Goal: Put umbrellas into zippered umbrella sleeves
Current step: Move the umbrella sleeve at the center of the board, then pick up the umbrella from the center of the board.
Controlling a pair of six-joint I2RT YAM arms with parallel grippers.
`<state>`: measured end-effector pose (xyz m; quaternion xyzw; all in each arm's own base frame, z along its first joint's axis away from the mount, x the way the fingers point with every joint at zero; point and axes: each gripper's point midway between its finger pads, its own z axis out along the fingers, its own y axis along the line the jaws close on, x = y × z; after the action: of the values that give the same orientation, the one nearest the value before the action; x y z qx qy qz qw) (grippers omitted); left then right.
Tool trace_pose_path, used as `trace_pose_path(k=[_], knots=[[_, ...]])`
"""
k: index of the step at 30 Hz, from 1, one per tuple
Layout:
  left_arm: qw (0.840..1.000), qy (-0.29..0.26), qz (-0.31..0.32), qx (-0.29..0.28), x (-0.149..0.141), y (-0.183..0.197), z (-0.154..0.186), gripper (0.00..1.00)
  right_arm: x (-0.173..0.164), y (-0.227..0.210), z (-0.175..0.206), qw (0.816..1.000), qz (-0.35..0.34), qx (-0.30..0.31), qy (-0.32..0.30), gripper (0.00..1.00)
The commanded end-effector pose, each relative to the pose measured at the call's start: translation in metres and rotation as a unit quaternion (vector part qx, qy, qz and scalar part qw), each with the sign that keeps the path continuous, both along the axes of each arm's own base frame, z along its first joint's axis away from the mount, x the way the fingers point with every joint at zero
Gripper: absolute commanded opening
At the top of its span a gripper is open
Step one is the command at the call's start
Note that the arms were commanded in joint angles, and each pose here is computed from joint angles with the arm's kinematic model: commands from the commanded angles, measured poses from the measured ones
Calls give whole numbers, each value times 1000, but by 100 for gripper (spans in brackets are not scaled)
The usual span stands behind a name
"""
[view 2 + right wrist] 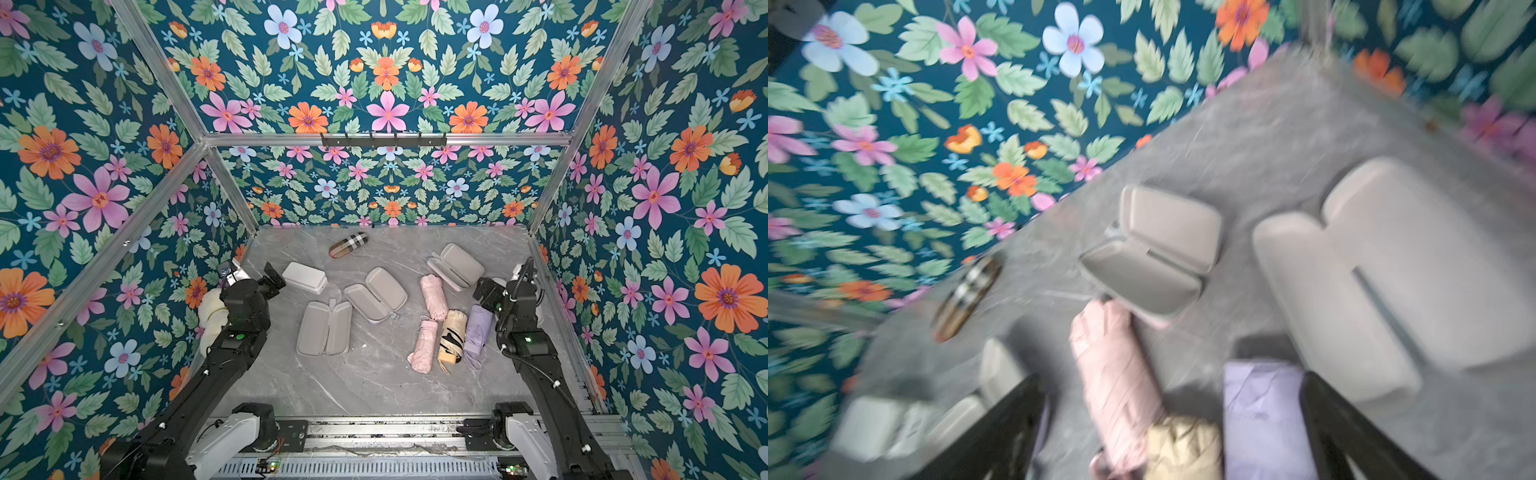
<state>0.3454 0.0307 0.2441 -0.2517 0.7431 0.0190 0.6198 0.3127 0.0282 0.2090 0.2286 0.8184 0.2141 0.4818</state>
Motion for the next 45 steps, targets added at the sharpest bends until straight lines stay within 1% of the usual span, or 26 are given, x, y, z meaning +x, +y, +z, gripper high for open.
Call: trace_pose_path(k=[1, 2, 4, 6, 8, 10, 12, 13, 14, 15, 17, 19, 20, 22, 24, 26, 29, 31, 32, 34, 37, 40, 42, 45], knots=[[992, 102, -50, -61, -12, -20, -41, 98, -12, 44, 16, 989, 91, 116, 16, 81], [989, 116, -68, -63, -12, -26, -43, 94, -13, 44, 11, 989, 88, 115, 39, 78], [981, 144, -103, -74, -12, -39, -48, 84, -22, 41, -11, 986, 72, 92, 117, 73], [973, 170, -132, -88, -15, -54, -58, 79, -34, 41, -31, 981, 60, 29, 181, 69], [965, 196, -150, -94, -21, -70, -71, 79, -44, 53, -44, 973, 72, -44, 217, 68], [954, 231, -170, -82, -32, -94, -87, 84, -49, 71, -54, 957, 92, -105, 254, 70], [943, 273, -171, -81, -43, -102, -107, 88, -51, 95, -62, 944, 120, -135, 277, 73], [939, 291, -165, -85, -48, -101, -118, 89, -50, 110, -63, 940, 136, -147, 276, 75], [935, 307, -153, -85, -53, -97, -129, 89, -49, 127, -65, 936, 155, -161, 273, 76], [936, 315, -135, -80, -56, -90, -136, 90, -47, 144, -65, 932, 174, -171, 269, 76], [938, 316, -121, -78, -56, -79, -143, 90, -43, 177, -67, 926, 212, -170, 263, 76], [938, 310, -128, -91, -49, -77, -148, 89, -38, 204, -72, 919, 249, -156, 262, 75], [935, 316, -131, -98, -46, -78, -154, 89, -37, 218, -76, 914, 269, -148, 265, 74], [930, 323, -141, -109, -40, -81, -163, 85, -36, 238, -81, 904, 296, -143, 274, 72], [925, 320, -163, -124, -34, -92, -170, 80, -35, 245, -87, 897, 305, -142, 287, 70], [920, 322, -177, -136, -33, -99, -179, 71, -34, 238, -93, 896, 291, -148, 302, 67], [912, 337, -184, -142, -38, -102, -194, 59, -34, 216, -98, 897, 264, -153, 320, 65], [906, 345, -196, -149, -41, -106, -200, 50, -40, 195, -106, 894, 235, -163, 344, 64], [903, 348, -200, -152, -44, -108, -202, 45, -44, 186, -110, 892, 220, -169, 356, 65], [898, 351, -211, -160, -50, -112, -205, 34, -59, 173, -122, 887, 194, -167, 385, 70], [894, 357, -215, -164, -60, -112, -209, 20, -75, 167, -140, 887, 174, -136, 405, 76], [894, 356, -214, -170, -70, -111, -208, 13, -79, 172, -155, 886, 172, -115, 414, 81], [894, 354, -213, -176, -75, -110, -207, 8, -75, 174, -159, 884, 168, -120, 419, 84], [892, 353, -214, -181, -83, -111, -204, 0, -70, 176, -170, 882, 160, -120, 426, 86]])
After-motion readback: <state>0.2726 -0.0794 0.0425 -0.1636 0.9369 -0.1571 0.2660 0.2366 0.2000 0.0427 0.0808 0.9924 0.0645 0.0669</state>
